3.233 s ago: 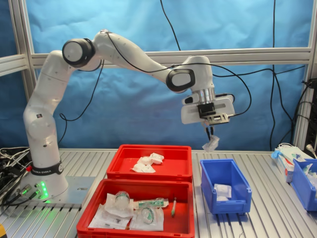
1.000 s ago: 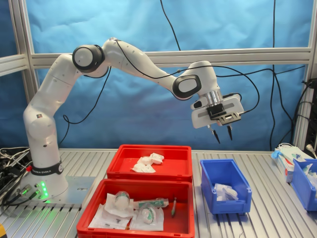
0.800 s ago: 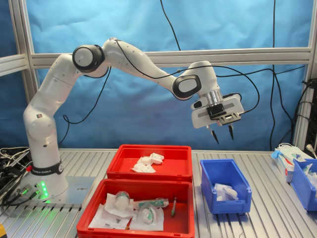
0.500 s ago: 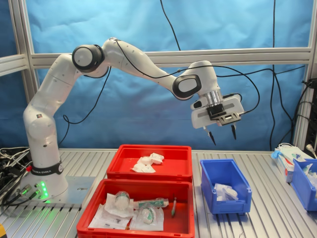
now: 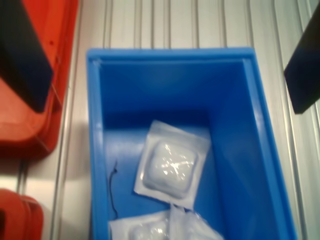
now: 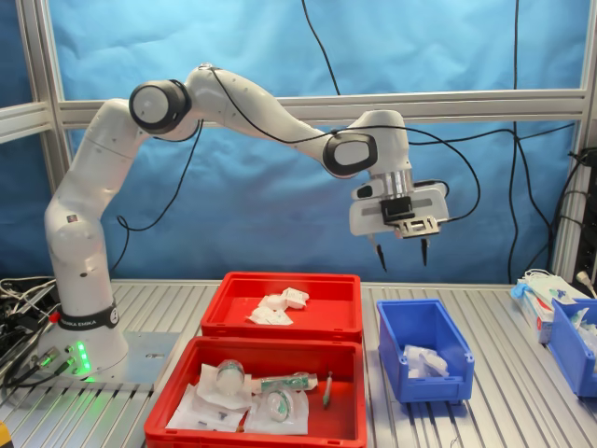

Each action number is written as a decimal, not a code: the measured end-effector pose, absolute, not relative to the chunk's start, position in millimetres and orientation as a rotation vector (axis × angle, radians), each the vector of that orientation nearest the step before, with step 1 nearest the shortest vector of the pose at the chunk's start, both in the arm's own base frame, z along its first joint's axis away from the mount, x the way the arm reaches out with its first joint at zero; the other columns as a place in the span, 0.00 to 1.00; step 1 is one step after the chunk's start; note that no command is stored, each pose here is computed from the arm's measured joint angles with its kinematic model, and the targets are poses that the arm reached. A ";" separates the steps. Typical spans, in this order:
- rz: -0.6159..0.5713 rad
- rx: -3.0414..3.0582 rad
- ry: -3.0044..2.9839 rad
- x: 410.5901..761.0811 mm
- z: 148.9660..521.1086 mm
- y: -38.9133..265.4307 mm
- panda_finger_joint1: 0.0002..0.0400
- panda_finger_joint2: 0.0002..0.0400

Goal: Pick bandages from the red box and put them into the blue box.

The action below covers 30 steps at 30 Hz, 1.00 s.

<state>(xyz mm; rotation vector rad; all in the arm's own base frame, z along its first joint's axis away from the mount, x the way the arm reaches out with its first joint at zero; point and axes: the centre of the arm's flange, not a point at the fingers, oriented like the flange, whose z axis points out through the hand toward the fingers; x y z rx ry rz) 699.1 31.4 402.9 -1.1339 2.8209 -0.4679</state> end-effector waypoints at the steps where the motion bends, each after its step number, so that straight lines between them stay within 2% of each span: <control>1: -0.453 -1.135 2.826 697.9 404.7 32.0 1.00 1.00; 4: -0.356 -1.147 2.863 689.1 414.5 35.3 1.00 1.00; 13: -0.163 -1.174 2.944 664.0 447.5 27.6 1.00 1.00; 18: -0.085 -1.203 2.930 649.5 479.7 13.0 1.00 1.00; 19: -0.060 -1.219 2.899 640.5 504.3 -1.8 1.00 1.00; 26: -0.051 -1.209 2.856 621.6 543.1 -37.3 1.00 1.00; 30: -0.046 -1.199 2.853 612.9 550.6 -51.7 1.00 1.00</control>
